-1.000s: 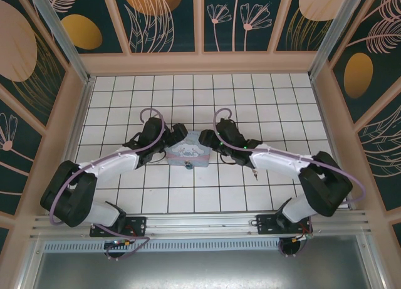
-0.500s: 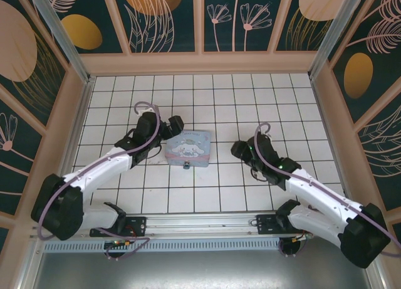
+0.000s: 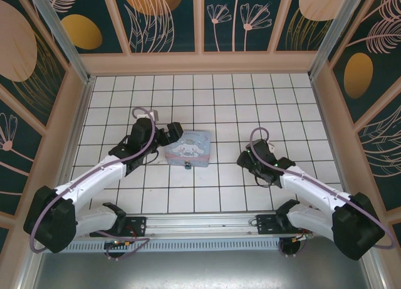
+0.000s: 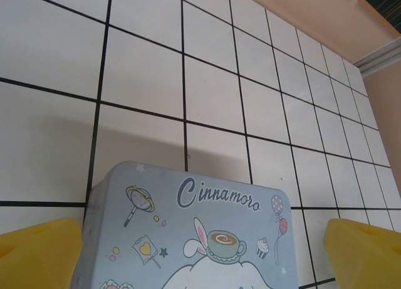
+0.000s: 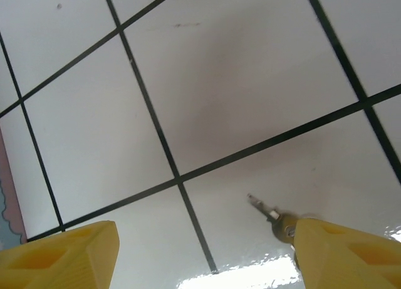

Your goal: Unlock a padlock with a key

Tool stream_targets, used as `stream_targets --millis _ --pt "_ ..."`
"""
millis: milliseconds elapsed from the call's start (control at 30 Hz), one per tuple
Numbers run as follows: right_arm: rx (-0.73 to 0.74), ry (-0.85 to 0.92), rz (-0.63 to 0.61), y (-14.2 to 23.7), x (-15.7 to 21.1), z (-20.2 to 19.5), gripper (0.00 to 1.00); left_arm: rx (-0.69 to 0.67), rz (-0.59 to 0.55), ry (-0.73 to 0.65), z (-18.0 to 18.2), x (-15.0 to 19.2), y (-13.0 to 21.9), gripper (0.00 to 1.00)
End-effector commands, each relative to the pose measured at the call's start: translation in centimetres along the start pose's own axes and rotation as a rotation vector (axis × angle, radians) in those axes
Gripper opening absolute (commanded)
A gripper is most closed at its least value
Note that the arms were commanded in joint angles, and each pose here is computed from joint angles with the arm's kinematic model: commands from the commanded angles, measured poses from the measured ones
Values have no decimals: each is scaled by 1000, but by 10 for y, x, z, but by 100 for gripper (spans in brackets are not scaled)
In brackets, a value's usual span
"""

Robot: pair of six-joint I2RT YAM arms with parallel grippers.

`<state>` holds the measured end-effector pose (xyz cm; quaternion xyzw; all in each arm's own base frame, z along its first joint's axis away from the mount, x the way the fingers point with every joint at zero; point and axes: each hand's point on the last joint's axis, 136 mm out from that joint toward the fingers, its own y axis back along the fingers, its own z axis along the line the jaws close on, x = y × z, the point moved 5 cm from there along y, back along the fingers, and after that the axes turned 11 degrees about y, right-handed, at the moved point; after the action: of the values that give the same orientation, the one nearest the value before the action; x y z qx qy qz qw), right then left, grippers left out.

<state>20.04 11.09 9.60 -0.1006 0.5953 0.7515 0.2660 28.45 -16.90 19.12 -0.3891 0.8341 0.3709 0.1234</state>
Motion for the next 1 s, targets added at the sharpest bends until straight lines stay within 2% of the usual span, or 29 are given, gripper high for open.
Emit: stream_targets --millis 0,133,600,967 --pt "27 -3 7 -5 3 -13 74 -17 -69 -12 1 -8 7 99" --pt "5 -3 26 -8 8 -13 74 -13 -83 -13 -4 -13 10 99" --pt "-93 0 98 -15 30 -2 71 61 1 9 -12 -2 3 99" --pt "-49 64 116 -14 39 10 71 64 9 11 -12 0 -1 99"
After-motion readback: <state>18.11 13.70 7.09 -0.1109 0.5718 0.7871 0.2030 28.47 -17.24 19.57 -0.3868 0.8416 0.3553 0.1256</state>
